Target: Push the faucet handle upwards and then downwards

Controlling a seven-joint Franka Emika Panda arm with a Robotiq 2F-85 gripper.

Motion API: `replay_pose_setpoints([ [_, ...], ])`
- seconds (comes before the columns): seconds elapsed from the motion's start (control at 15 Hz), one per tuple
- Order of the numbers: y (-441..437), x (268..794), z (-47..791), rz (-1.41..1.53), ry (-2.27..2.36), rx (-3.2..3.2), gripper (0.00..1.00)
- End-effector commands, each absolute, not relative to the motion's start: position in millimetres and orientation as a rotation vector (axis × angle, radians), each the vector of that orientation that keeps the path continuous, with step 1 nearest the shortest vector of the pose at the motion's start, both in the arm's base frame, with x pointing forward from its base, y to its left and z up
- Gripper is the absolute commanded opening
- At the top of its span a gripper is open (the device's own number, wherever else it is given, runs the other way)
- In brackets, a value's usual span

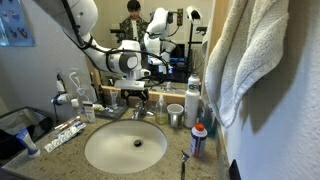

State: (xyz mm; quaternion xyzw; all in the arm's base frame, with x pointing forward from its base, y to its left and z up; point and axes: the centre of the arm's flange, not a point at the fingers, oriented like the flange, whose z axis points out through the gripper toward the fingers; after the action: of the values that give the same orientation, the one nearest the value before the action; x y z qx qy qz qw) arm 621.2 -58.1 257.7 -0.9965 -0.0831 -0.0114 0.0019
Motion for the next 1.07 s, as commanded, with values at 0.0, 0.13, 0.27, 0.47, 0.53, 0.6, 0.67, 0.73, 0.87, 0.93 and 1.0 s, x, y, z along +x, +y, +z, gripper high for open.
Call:
replay_pose_setpoints([
  [0.0,-63.7,639.8,256.6,-0.086,-0.279,-3.112,1.0],
  [0.13,-64.3,645.4,255.9,-0.099,-0.277,-3.11,1.0],
  [0.27,-64.1,650.3,253.4,-0.1,-0.278,-3.107,1.0],
  [0.47,-63.0,654.0,248.1,-0.093,-0.285,-3.103,0.99],
  [0.53,-62.9,655.1,246.1,-0.091,-0.287,-3.1,0.75],
  [0.6,-62.2,655.7,244.1,-0.093,-0.287,-3.098,0.74],
  [0.67,-60.9,656.3,242.6,-0.093,-0.292,-3.1,0.68],
  [0.73,-59.9,656.8,241.5,-0.092,-0.297,-3.099,0.6],
  [0.87,-58.2,657.4,239.6,-0.09,-0.3,-3.1,0.44],
  [0.93,-57.9,657.1,238.9,-0.089,-0.3,-3.099,0.37],
  [1.0,-58.0,656.9,238.6,-0.088,-0.299,-3.098,0.28],
])
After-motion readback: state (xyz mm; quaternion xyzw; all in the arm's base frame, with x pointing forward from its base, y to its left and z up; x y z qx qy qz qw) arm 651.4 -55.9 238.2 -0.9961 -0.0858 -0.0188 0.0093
